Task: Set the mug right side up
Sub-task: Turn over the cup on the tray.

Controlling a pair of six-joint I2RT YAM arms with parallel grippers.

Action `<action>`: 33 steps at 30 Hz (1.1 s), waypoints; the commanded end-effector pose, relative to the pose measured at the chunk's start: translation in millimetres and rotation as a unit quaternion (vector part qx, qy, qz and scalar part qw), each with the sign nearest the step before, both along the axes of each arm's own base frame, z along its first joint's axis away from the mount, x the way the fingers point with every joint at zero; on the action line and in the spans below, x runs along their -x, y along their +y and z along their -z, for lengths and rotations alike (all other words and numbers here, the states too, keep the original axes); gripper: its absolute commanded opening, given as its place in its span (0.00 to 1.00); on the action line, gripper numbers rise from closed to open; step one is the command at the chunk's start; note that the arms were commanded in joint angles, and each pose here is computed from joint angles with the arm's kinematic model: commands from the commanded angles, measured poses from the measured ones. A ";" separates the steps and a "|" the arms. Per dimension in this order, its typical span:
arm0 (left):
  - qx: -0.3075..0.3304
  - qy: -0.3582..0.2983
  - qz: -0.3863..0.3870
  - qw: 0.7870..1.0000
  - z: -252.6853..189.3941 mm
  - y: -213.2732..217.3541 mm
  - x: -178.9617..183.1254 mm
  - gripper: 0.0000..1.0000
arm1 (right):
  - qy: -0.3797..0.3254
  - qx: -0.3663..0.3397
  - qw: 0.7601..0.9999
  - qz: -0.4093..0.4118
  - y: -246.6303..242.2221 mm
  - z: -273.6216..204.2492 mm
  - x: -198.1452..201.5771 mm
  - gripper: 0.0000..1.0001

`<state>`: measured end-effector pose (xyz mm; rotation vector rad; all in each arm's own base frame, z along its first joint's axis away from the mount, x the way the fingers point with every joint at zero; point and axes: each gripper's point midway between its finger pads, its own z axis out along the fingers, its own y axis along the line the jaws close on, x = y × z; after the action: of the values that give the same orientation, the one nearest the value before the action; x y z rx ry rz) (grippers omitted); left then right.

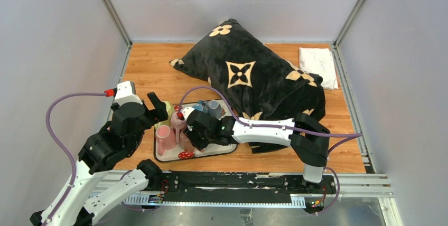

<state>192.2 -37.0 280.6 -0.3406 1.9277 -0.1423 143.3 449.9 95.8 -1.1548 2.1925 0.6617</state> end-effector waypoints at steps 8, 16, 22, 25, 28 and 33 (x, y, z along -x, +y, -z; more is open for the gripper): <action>0.002 -0.013 -0.007 1.000 -8.6 1.6 -2.3 0.99 | -0.010 0.024 1.000 0.014 3.0 10.2 -4.5 0.35; 0.002 -0.014 -0.007 1.000 -8.8 2.4 -1.8 0.99 | -0.009 0.030 0.999 0.014 3.6 13.1 -5.1 0.32; 0.002 -0.017 -0.007 1.000 -12.0 2.5 -2.1 0.99 | -0.011 0.029 0.999 0.011 4.5 11.2 -5.2 0.23; 0.002 -0.018 -0.006 1.000 -13.6 2.2 -2.4 0.99 | -0.012 0.027 1.000 0.008 4.4 9.3 -4.7 0.16; 0.002 -0.019 -0.007 1.000 -16.3 1.8 -3.2 0.99 | -0.013 0.021 1.000 0.006 4.5 5.0 -4.8 0.06; 0.005 -0.022 -0.006 1.000 -19.2 0.1 -4.8 0.99 | -0.017 0.006 1.000 -0.002 5.2 -7.6 -2.5 0.00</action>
<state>193.8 -38.0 285.7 -0.3358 1.9238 -0.1415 141.6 451.0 87.7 -1.1794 2.2243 0.6251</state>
